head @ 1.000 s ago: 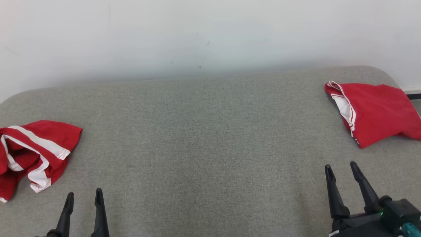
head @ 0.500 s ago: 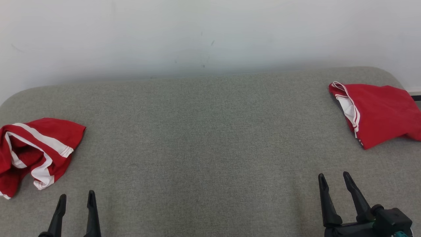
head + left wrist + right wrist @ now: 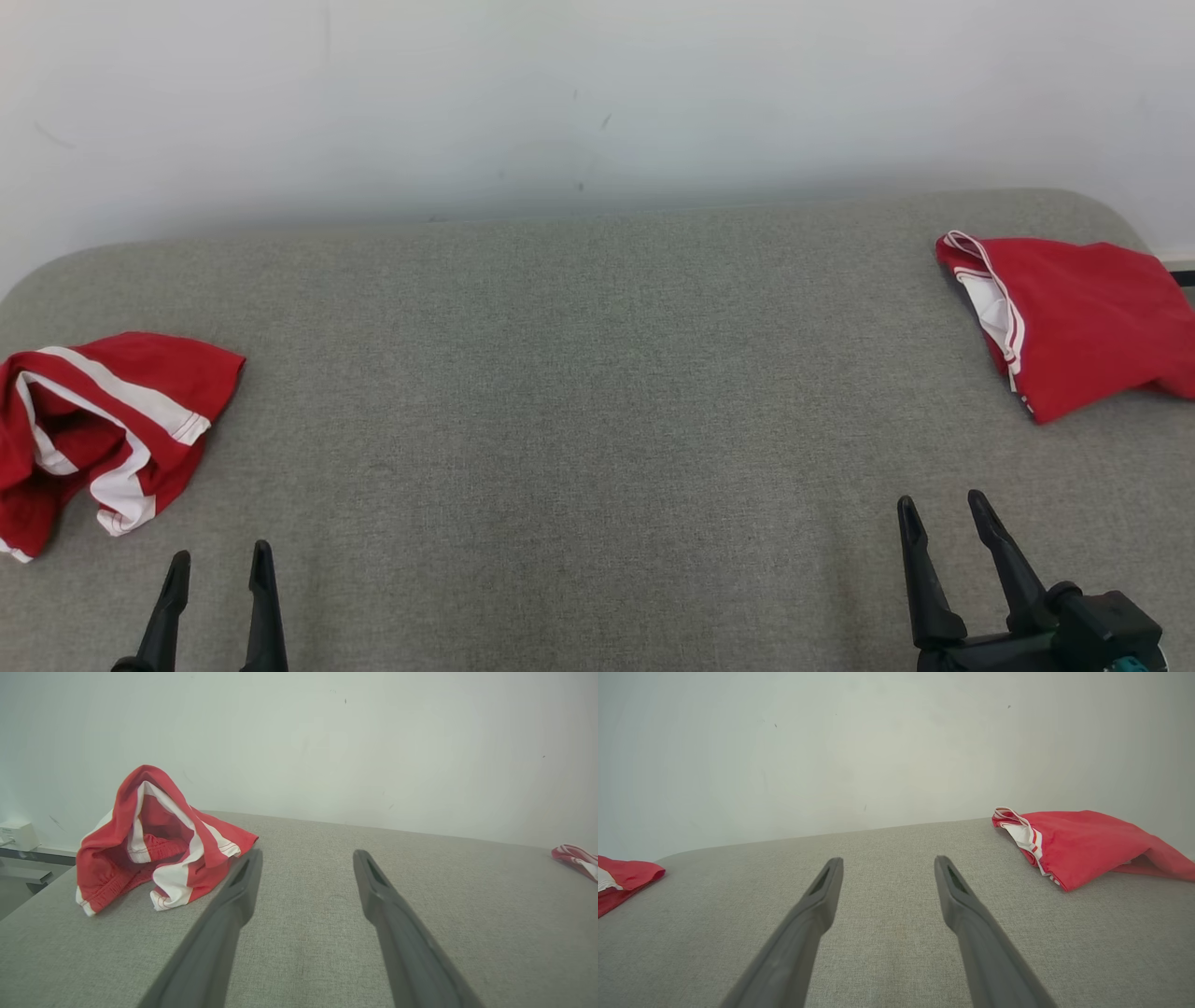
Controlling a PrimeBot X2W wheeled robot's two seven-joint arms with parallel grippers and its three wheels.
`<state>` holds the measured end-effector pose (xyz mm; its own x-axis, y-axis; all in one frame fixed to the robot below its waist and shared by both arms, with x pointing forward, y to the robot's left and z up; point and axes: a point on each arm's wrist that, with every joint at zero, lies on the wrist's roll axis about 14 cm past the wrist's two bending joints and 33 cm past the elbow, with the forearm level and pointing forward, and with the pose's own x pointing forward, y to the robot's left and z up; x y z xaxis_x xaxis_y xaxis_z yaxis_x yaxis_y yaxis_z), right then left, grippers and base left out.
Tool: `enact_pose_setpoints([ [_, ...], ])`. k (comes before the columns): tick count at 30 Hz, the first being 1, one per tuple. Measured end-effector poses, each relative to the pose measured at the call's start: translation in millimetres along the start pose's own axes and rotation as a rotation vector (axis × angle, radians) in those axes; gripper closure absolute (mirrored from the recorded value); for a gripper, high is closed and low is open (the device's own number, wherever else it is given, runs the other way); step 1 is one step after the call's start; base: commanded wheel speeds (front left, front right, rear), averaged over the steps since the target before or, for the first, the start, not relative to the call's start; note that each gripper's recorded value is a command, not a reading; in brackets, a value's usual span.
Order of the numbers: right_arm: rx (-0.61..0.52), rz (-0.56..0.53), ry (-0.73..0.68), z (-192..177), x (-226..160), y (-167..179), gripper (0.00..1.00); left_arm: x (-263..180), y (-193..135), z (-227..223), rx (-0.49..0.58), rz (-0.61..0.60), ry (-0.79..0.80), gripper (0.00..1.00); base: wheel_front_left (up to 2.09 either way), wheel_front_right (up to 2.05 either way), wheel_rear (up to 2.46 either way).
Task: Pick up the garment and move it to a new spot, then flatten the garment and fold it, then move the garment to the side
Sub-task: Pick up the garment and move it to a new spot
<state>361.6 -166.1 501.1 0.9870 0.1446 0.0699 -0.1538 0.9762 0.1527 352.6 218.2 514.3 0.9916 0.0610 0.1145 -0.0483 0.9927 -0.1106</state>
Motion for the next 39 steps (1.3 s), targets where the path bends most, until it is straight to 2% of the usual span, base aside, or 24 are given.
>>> enact_pose_setpoints([
  [7, -0.003, 0.011, 0.008, -2.6, 2.3, 2.6, 0.0, -0.5, 2.6, 0.6, 0.001, 0.01, -0.002, 0.0, 0.0, 0.0, 0.0],
  [16, -0.006, 0.101, 0.037, -12.9, 19.4, 26.0, 0.0, -16.7, 32.2, 1.7, 0.013, 0.111, 0.002, 0.0, 0.0, 0.0, 0.0],
  [32, 0.014, 0.36, 0.094, -36.7, 54.3, 107.7, 0.0, -81.9, 107.7, 17.2, 0.044, 0.398, -0.017, 0.0, 0.0, 0.0, 0.0],
  [39, 0.021, 0.453, 0.105, -42.0, 61.1, 140.2, 0.0, -113.0, 129.4, 22.9, 0.053, 0.497, -0.025, 0.0, 0.0, 0.0, 0.0],
])
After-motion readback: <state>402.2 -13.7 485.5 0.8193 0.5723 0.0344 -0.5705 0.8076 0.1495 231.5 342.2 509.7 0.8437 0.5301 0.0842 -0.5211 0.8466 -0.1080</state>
